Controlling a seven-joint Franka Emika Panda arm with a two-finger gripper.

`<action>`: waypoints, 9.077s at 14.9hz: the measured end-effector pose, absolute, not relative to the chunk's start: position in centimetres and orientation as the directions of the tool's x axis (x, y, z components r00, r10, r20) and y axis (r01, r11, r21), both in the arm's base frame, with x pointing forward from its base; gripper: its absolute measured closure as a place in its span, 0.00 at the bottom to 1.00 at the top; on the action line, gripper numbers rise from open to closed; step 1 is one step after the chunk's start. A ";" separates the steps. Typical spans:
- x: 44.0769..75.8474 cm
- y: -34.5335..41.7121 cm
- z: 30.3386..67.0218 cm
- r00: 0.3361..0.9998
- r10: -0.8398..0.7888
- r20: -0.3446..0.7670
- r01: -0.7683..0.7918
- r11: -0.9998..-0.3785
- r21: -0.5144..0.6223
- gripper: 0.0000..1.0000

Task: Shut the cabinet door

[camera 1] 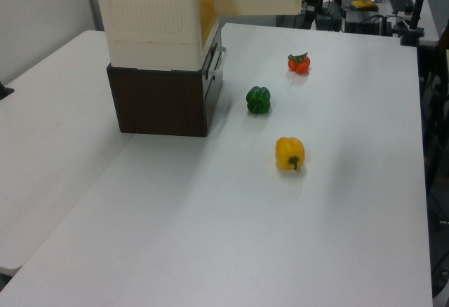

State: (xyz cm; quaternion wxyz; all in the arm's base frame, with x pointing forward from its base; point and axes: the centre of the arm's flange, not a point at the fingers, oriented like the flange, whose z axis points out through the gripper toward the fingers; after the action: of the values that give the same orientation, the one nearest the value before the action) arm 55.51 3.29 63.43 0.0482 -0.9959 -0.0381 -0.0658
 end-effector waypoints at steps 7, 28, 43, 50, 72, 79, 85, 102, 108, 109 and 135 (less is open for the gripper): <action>55.5 3.0 63.6 0.988 0.070 0.139 0.083 -0.992 -0.090 0.21; 50.7 -19.9 63.5 0.993 0.020 0.118 0.029 -0.997 -0.078 0.99; 57.4 -31.3 58.7 0.712 -0.314 0.628 -0.295 -0.945 -0.138 0.99; 60.5 -28.0 56.5 0.659 -0.404 0.634 -0.281 -0.915 -0.290 0.99; 66.2 -9.8 54.7 0.790 -0.285 0.542 -0.039 -0.907 -0.420 0.99; 68.1 -4.9 55.3 0.719 -0.282 0.636 0.001 -0.914 -0.406 0.99; 70.1 -2.9 54.9 0.651 -0.287 0.703 0.005 -0.924 -0.382 0.99; 72.2 -0.3 54.9 0.599 -0.290 0.747 0.034 -0.922 -0.385 0.99; 67.9 -6.0 56.6 0.857 -0.087 0.507 0.132 -0.916 -0.380 0.96; 66.5 -6.9 57.0 0.896 -0.025 0.443 0.147 -0.926 -0.349 0.95; 55.6 5.7 62.2 0.988 0.118 0.096 0.121 -0.992 -0.027 0.00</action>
State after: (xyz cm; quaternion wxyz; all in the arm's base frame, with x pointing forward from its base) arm 55.57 5.69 62.25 0.0165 -0.9970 -0.0597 -0.0474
